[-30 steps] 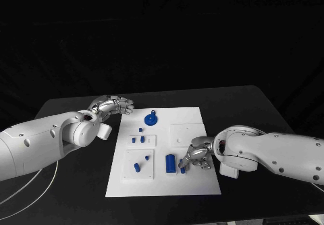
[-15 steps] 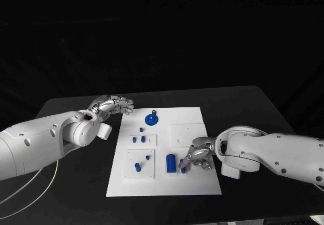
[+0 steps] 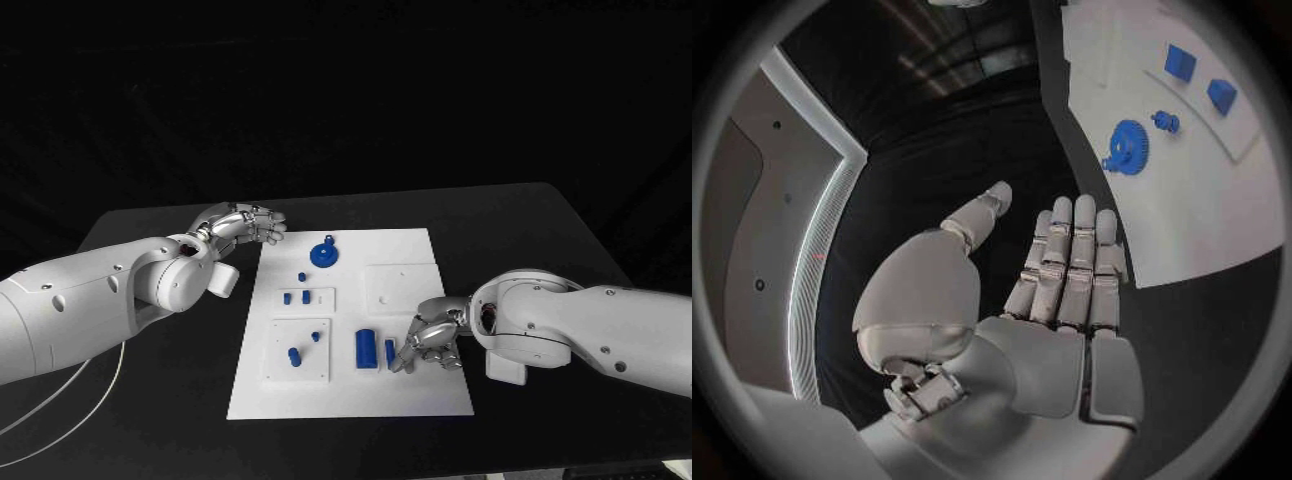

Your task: Assemble the parts on the task board

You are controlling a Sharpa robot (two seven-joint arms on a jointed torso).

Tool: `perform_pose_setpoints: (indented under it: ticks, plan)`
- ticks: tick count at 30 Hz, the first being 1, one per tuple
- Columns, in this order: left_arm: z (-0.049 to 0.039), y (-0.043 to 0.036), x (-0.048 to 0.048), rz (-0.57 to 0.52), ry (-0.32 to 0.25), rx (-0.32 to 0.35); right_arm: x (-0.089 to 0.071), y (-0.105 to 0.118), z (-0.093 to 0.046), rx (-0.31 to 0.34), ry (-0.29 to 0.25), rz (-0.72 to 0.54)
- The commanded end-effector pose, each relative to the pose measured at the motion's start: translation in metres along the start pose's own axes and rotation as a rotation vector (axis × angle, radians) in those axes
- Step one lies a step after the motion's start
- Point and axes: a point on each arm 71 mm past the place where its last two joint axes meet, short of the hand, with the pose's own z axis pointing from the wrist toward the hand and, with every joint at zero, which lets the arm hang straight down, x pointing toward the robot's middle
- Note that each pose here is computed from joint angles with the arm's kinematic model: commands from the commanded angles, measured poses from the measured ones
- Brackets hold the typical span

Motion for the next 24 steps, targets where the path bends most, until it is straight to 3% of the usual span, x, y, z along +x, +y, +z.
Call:
perform_pose_setpoints:
  ticks: [1, 24]
  plan:
    - [0.0002, -0.0010, 0.0024, -0.001, 0.016, 0.008, 0.0039, -0.0010, 0.0008, -0.002, 0.034, -0.024]
    - [0.0000, -0.0008, 0.0026, 0.001, 0.019, 0.005, 0.0035, 0.0039, 0.0068, 0.034, -0.002, -0.046]
